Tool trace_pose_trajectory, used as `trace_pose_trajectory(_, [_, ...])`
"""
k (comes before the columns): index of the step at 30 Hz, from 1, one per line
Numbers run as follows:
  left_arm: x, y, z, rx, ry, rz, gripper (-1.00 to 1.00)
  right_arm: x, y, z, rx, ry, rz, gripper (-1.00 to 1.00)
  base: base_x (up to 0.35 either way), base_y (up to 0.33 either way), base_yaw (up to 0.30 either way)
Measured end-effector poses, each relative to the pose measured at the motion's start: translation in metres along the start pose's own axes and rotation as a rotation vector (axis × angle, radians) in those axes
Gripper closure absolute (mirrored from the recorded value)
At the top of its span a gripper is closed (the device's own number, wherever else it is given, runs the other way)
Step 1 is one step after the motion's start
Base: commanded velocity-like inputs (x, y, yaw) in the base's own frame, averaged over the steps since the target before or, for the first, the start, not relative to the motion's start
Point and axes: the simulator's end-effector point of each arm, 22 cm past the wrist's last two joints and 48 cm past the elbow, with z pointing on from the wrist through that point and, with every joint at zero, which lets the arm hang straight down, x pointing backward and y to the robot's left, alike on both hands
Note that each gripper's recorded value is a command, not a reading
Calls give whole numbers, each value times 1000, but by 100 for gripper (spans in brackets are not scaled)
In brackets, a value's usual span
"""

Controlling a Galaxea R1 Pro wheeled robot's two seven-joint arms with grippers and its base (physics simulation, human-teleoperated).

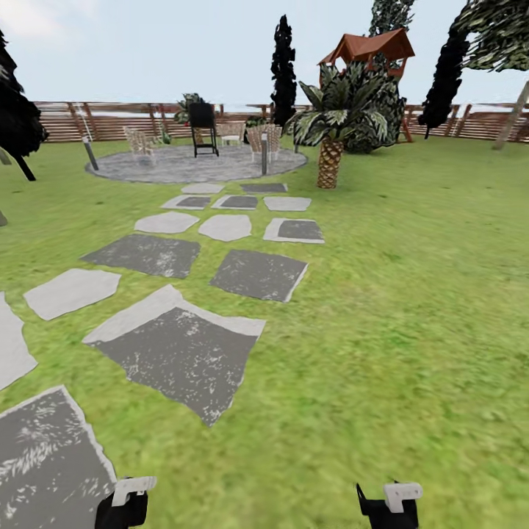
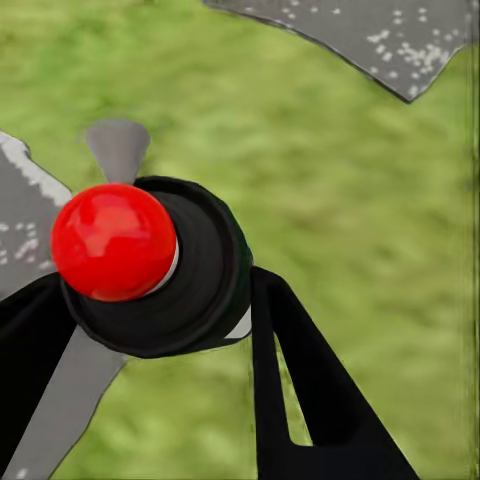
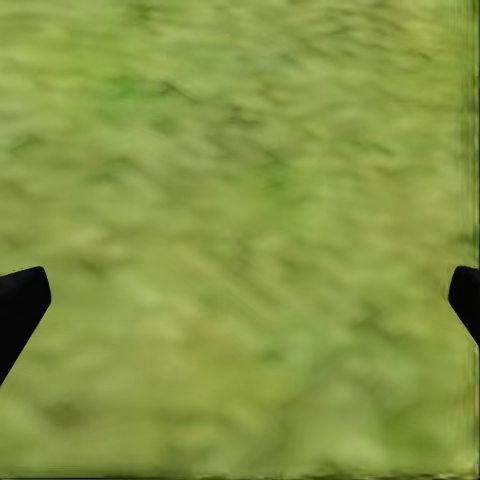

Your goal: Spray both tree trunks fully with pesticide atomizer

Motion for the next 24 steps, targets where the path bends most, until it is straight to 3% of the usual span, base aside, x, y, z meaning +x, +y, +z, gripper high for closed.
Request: trace_pose_trajectory(24, [-1,0,0,1,-2,2,100,-1,1,0,-1,-2,1,-100,0,0,-298])
